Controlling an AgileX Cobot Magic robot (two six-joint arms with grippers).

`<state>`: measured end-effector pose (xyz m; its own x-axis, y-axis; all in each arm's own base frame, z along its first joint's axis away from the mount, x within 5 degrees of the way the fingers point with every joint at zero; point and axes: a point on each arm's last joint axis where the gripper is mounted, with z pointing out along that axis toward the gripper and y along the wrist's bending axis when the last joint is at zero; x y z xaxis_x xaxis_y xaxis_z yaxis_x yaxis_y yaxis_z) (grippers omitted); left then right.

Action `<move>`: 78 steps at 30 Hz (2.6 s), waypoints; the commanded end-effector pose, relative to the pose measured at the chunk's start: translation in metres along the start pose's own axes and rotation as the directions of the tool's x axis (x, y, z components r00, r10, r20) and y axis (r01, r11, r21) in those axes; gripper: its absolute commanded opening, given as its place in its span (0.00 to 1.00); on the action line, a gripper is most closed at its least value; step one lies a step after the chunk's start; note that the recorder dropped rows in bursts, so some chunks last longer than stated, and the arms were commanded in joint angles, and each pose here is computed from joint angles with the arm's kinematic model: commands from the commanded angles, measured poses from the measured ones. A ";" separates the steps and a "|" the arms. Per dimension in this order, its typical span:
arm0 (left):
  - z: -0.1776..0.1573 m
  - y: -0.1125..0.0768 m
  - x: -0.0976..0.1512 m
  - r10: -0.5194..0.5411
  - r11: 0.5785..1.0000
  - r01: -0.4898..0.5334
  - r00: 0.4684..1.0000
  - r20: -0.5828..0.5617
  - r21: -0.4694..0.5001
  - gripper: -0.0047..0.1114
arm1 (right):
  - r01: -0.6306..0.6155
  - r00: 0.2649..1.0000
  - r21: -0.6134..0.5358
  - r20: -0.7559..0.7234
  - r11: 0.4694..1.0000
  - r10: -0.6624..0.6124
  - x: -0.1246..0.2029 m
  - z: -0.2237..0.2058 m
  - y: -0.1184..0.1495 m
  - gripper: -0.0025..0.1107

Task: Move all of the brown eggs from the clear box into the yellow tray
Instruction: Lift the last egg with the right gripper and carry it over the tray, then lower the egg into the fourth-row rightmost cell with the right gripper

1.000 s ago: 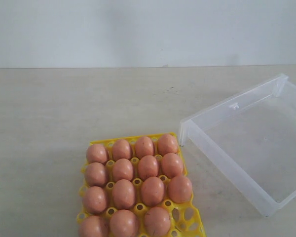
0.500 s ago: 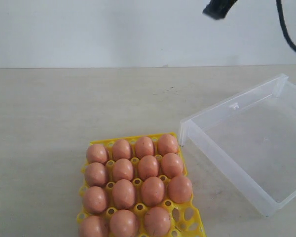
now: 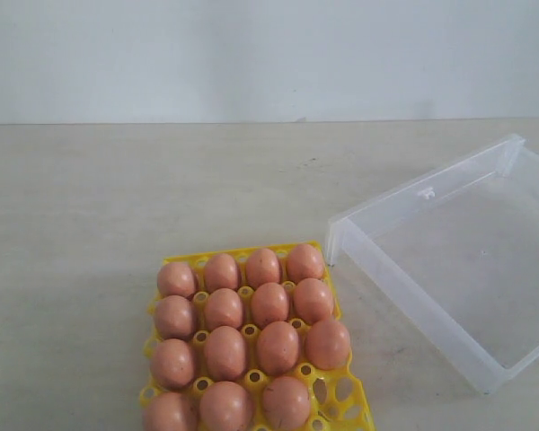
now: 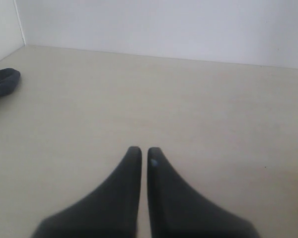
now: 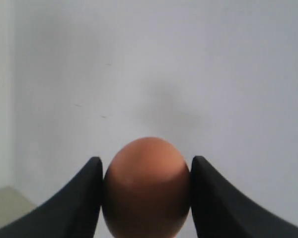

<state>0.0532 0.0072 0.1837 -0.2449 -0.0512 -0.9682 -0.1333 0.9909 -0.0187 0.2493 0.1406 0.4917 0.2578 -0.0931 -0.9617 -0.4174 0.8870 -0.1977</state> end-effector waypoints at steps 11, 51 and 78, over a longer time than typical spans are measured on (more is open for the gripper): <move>0.000 0.000 0.001 0.005 1.000 -0.005 1.000 0.002 0.003 0.08 | -0.468 0.883 -0.382 -0.231 0.797 0.408 0.126 -0.034 0.066 0.02; 0.000 0.000 0.001 0.005 1.000 -0.005 1.000 0.002 0.003 0.08 | -0.405 0.748 -0.186 -0.630 0.895 0.208 0.297 -0.174 0.082 0.02; 0.000 0.000 0.001 0.005 1.000 -0.005 1.000 0.002 0.003 0.08 | -0.346 0.771 -0.231 -0.622 0.909 0.135 0.307 -0.169 0.084 0.02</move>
<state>0.0532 0.0072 0.1837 -0.2449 -0.0512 -0.9682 -0.1333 0.9909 -0.0187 0.1448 0.1082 0.1496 -0.4017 -0.2352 -0.8851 -0.6628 0.7416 0.1037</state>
